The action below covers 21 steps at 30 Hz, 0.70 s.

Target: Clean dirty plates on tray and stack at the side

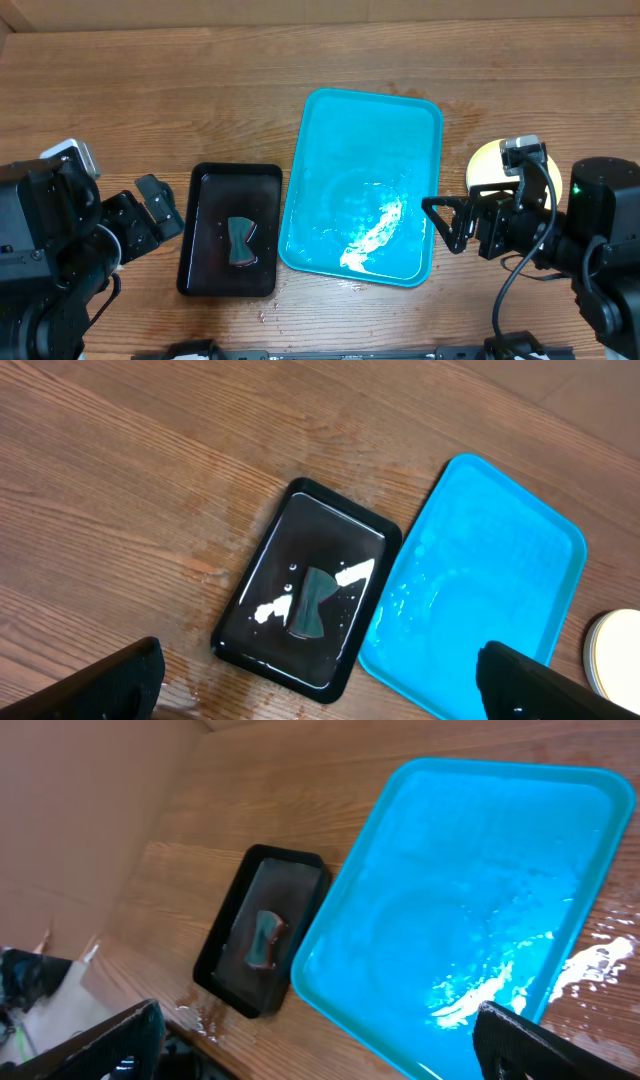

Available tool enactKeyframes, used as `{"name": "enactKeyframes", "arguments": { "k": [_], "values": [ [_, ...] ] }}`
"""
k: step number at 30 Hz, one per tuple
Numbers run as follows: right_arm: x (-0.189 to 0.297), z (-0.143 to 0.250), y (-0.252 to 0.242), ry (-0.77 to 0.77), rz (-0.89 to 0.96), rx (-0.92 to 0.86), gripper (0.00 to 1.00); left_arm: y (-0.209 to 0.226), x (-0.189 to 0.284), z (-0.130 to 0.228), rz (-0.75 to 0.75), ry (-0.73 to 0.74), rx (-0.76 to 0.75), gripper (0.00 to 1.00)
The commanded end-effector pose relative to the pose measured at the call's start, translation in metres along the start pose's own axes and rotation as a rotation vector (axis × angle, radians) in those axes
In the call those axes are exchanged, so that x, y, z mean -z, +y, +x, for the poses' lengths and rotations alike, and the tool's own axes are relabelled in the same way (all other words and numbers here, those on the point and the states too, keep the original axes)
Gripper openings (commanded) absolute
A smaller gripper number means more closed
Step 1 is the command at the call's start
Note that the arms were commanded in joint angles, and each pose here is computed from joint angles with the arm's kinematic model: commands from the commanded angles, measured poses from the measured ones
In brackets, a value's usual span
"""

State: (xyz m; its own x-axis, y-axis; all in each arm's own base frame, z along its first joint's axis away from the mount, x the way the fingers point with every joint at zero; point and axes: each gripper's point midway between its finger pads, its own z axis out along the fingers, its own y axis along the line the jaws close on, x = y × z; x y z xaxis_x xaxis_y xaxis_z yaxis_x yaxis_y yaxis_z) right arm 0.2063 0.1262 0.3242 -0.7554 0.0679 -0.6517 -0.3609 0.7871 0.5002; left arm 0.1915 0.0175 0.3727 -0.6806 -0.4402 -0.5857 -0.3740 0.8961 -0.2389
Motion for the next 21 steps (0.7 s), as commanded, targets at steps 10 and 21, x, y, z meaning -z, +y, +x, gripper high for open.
{"name": "enactKeyframes", "arguments": {
  "k": [10,21],
  "values": [
    [0.038,-0.045,-0.03,-0.394,0.264,0.245,1.0,0.003,0.002,-0.002,-0.015,-0.015,-0.019,1.0],
    [0.005,0.02,-0.088,-0.605,0.293,0.266,1.0,0.003,0.002,-0.002,-0.015,-0.015,-0.019,1.0]
  ]
}}
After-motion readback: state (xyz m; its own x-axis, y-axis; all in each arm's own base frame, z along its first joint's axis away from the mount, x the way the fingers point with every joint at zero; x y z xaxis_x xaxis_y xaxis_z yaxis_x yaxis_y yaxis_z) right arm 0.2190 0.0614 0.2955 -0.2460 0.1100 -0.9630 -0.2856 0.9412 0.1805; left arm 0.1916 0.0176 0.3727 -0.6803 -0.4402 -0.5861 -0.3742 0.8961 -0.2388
